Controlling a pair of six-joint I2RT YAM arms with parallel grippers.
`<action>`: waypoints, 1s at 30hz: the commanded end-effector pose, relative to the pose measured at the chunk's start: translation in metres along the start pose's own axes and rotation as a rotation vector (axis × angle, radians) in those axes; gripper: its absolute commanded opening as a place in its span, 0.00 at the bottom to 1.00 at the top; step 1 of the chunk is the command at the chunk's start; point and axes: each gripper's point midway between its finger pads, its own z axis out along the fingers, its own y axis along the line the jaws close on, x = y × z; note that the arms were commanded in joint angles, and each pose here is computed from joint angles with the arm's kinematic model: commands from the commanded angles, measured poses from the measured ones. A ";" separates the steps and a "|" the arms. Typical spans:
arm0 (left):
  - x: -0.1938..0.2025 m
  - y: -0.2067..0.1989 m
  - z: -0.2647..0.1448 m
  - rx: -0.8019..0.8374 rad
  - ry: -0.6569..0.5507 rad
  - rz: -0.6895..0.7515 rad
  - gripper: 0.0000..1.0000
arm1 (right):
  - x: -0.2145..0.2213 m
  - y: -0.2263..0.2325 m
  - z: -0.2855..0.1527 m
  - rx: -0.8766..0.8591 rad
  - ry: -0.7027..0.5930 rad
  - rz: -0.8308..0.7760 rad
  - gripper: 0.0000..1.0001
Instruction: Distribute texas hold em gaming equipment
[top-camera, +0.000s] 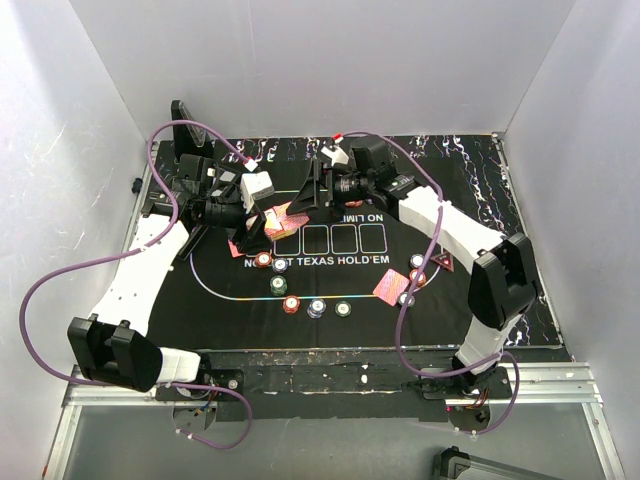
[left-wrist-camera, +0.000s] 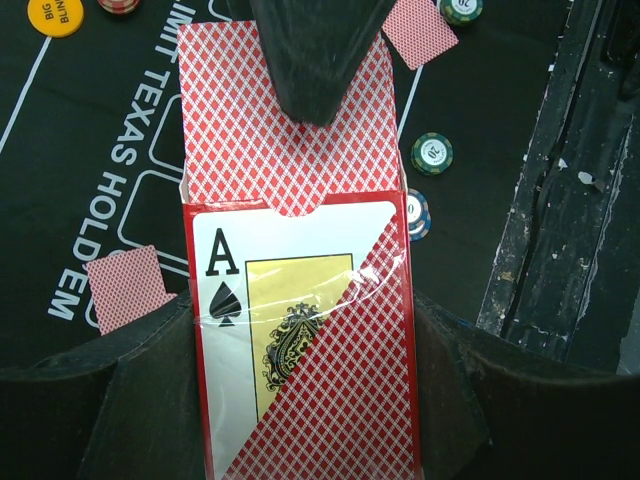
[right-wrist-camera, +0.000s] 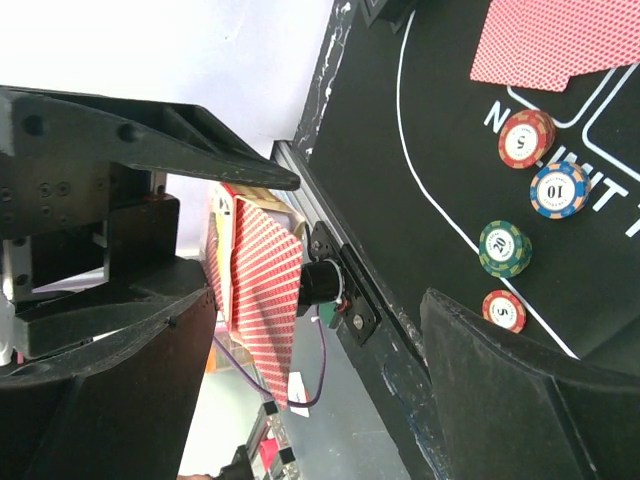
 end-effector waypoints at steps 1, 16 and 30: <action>-0.020 -0.001 -0.008 -0.017 -0.049 0.061 0.00 | -0.003 0.019 0.007 -0.061 0.011 -0.060 0.90; -0.021 -0.004 -0.010 -0.017 -0.056 0.065 0.00 | -0.003 0.011 0.008 -0.054 0.008 0.002 0.54; -0.022 -0.006 -0.012 -0.015 -0.063 0.068 0.00 | -0.015 0.010 -0.023 -0.049 -0.059 0.022 0.32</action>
